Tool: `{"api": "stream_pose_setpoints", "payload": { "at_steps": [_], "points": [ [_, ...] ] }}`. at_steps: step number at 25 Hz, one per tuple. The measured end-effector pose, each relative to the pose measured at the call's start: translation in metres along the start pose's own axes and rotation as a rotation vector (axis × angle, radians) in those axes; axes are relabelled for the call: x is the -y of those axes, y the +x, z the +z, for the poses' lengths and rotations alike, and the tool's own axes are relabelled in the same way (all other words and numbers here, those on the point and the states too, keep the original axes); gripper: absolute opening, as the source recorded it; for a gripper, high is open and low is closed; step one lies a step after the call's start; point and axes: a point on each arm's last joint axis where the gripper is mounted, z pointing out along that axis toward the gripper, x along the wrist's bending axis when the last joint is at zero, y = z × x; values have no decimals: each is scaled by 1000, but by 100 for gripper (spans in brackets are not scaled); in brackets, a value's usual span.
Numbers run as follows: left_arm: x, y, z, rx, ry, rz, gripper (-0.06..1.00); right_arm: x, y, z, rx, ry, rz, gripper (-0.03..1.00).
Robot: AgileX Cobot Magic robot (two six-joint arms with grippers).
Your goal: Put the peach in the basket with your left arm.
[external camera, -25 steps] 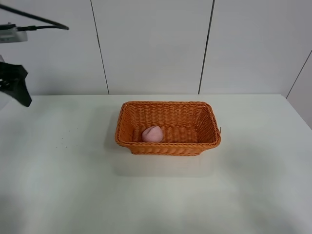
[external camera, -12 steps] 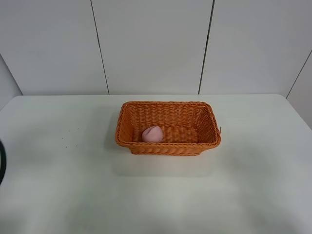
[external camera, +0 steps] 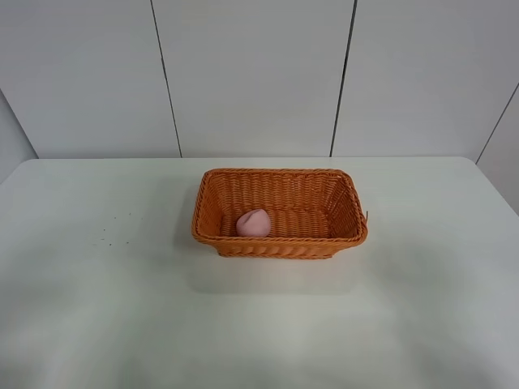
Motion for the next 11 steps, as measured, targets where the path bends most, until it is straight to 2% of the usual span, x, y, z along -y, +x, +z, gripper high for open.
{"api": "stream_pose_setpoints", "payload": {
  "at_steps": [11],
  "points": [
    [0,-1,0,10,-4,-4,78,0,0,0,0,0,0,69]
  ]
}}
